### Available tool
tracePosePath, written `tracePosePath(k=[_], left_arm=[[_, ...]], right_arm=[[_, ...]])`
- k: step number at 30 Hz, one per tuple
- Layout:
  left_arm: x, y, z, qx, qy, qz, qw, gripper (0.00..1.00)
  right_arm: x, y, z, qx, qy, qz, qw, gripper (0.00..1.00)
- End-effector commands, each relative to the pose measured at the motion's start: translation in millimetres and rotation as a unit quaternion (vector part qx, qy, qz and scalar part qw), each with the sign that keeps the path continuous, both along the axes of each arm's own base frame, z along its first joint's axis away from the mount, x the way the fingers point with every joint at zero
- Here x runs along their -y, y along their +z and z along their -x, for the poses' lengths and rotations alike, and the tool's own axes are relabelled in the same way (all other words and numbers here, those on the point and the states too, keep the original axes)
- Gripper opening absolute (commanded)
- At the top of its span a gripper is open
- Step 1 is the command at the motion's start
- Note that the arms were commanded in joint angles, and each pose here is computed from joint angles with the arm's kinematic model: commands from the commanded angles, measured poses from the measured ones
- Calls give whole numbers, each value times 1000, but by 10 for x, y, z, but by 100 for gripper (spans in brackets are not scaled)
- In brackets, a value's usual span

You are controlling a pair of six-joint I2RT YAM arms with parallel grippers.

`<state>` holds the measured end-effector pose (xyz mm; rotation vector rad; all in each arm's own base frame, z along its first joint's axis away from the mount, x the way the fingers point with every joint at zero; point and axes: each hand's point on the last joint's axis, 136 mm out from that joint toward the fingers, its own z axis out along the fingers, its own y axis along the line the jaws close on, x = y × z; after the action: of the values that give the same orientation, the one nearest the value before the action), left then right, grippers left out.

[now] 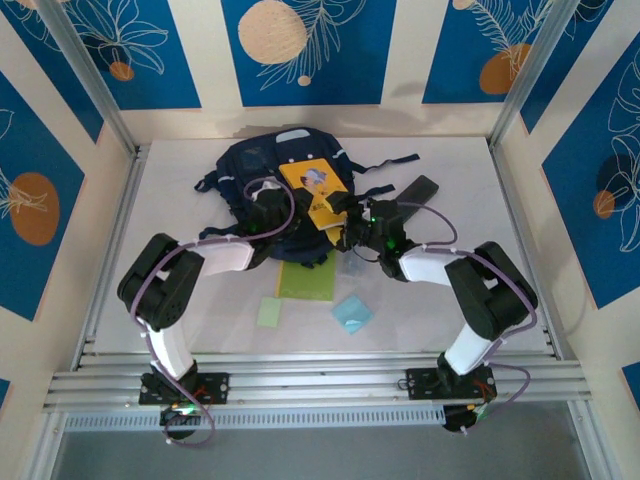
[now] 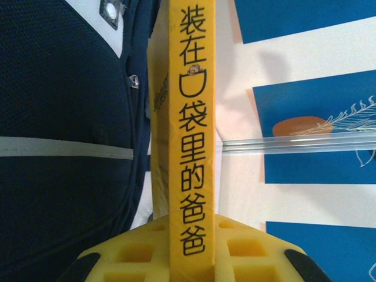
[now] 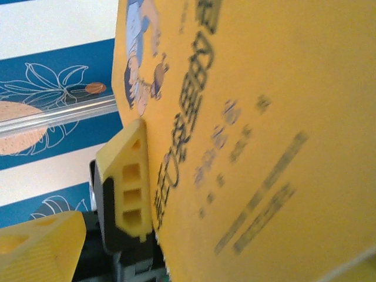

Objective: Pack the student bag
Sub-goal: Pick up the book from the center of the table, then open the student bag at the top-center of the table.

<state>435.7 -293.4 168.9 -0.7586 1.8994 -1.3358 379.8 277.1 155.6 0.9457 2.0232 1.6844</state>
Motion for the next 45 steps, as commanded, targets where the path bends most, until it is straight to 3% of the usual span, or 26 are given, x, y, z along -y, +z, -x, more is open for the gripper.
tracePosePath(k=[1, 4, 8, 10, 13, 16, 21, 24, 27, 37, 45], left_arm=[[-50, 635, 28, 75, 21, 75, 994, 2], [-44, 609, 58, 71, 17, 81, 994, 2], [-3, 563, 102, 61, 3, 79, 995, 8], [19, 528, 121, 59, -7, 73, 996, 18], [76, 458, 168, 59, -47, 34, 997, 52], [107, 371, 206, 70, -117, -52, 989, 68], [10, 103, 238, 77, -216, -225, 947, 69], [-30, -49, 207, 72, -276, -343, 895, 69], [-58, -154, 115, 71, -318, -422, 846, 68], [58, -681, 84, 68, -444, -544, 708, 68], [-17, -1104, -88, 31, -462, -584, 667, 77]], right_arm=[[-68, 366, -81, 48, -4, -44, 998, 91], [0, 343, -119, 53, -19, -33, 998, 78], [78, 358, -186, 65, -29, -31, 997, 18], [108, 395, -208, 74, -28, -28, 996, 0], [226, 420, -245, 80, -29, -22, 996, 0], [444, 407, -280, 83, -32, 2, 996, 0], [859, 272, -286, 77, -40, 80, 993, 0], [1128, 196, -259, 69, -47, 106, 991, 0], [1356, 163, -212, 60, -48, 113, 991, 0], [1933, 174, 49, 51, -73, 155, 984, 0], [2162, 167, 197, 45, -95, 158, 982, 0]])
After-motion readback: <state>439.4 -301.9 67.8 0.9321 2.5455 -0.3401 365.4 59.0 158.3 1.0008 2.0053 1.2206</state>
